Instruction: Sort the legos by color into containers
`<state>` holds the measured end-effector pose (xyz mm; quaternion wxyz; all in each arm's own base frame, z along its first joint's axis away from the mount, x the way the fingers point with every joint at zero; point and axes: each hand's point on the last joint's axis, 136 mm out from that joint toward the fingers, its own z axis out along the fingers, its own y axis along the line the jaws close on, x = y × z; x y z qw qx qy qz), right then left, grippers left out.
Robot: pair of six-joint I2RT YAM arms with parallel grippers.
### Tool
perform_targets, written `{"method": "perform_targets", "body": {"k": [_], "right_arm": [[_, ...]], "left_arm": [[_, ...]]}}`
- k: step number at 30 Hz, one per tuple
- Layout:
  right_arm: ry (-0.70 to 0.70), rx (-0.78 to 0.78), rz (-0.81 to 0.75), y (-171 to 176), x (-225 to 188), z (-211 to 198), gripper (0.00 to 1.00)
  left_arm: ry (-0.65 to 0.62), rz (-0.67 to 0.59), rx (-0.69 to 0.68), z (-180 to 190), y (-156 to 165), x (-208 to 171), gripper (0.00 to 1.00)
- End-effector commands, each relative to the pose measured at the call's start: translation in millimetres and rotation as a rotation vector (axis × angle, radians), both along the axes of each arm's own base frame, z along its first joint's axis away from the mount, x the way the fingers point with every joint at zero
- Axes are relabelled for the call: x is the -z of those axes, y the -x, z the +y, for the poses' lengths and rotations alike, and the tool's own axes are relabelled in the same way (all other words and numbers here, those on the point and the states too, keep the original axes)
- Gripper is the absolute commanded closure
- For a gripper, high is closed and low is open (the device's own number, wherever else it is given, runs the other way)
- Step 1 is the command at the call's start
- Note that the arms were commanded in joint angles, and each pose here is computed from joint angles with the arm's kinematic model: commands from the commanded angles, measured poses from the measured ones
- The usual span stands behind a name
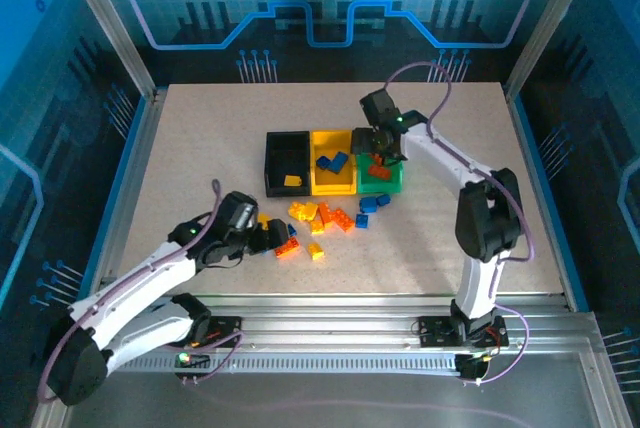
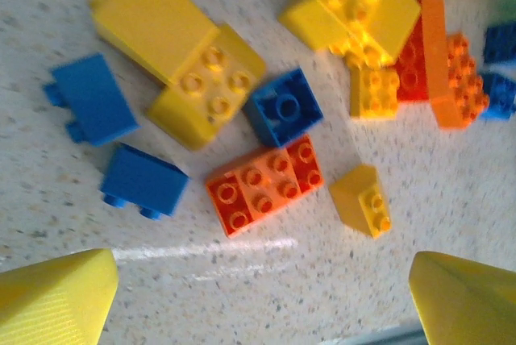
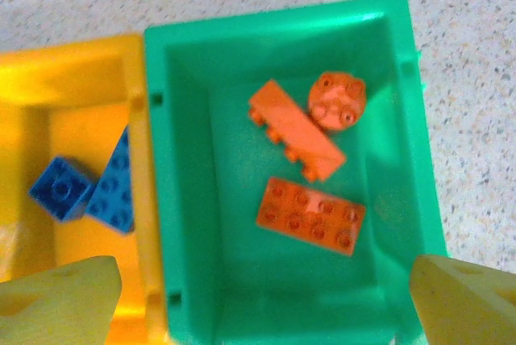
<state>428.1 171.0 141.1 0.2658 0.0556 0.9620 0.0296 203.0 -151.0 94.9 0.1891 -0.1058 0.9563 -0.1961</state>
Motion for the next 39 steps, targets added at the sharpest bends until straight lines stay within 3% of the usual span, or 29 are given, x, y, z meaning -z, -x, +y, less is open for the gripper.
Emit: {"method": "perform_targets", "body": {"k": [1, 8, 14, 19, 31, 39], "right_arm": [[-0.036, -0.027, -0.023, 20, -9, 7, 0.07], [-0.056, -0.022, -0.005, 46, 4, -1, 0.07], [-0.070, -0.023, -0.008, 54, 7, -2, 0.07], [-0.072, -0.019, -0.006, 55, 12, -4, 0.07], [-0.081, -0.012, -0.018, 54, 4, -7, 0.07], [-0.091, -0.007, -0.025, 55, -1, -10, 0.07]], "left_arm": [[-0.115, 0.016, 0.071, -5, 6, 8, 0.07], [-0.205, 0.016, 0.110, -30, 6, 21, 0.11], [-0.279, -0.052, -0.043, 8, -1, 8, 0.28], [-0.276, -0.011, -0.142, 40, -3, 21, 0.30], [-0.298, -0.044, -0.101, 38, -29, 52, 0.32], [-0.330, -0.024, -0.086, 38, -36, 74, 0.47]]}}
